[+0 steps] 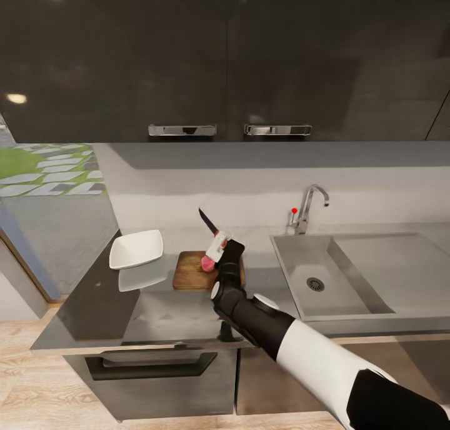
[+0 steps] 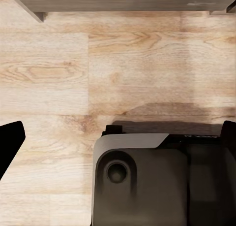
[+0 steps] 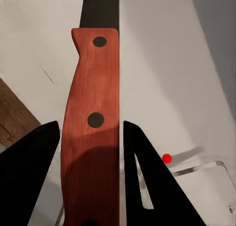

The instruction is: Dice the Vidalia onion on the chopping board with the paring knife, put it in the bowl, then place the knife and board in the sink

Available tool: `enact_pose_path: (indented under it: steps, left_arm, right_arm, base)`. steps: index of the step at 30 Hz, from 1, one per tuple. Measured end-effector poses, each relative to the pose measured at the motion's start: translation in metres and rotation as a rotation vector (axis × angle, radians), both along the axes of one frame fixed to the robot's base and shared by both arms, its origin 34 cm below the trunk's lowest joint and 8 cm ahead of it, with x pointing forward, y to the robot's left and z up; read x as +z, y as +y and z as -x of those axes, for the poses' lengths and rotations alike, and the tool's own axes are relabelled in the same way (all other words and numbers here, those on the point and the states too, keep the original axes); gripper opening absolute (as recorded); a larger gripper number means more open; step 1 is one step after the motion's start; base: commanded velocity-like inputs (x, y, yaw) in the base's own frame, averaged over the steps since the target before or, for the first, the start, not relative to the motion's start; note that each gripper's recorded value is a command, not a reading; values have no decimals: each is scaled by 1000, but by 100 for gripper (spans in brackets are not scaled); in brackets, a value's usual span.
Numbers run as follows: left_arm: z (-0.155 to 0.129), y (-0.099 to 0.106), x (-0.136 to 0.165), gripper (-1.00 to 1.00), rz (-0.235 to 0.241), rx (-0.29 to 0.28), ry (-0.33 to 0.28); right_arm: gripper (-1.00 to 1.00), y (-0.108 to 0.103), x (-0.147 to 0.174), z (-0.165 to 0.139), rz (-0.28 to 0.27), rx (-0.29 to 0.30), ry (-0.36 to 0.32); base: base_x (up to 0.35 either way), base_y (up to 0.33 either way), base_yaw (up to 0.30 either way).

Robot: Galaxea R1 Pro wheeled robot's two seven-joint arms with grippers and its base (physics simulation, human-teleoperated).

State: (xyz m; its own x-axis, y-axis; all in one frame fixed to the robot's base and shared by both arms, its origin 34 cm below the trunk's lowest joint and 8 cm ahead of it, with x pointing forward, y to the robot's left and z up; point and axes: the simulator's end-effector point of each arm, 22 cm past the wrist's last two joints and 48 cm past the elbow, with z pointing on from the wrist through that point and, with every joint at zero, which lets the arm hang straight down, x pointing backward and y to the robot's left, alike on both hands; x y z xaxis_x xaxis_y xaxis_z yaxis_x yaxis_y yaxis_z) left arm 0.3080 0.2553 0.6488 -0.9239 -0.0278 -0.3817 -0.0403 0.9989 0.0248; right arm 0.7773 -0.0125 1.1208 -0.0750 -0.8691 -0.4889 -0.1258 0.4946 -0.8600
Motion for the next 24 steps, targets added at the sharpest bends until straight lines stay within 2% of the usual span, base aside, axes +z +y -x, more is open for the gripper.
enact_pose_path:
  steps: [9,24]
  left_arm:
    - [0,0,0,100,0,0,0]
    - [0,0,0,100,0,0,0]
  right_arm:
    - [-100,17,-21,17,48,51,18]
    - [-100,13,-36,19,67,48,44]
  base:
    - [0,0,0]
    - [0,0,0]
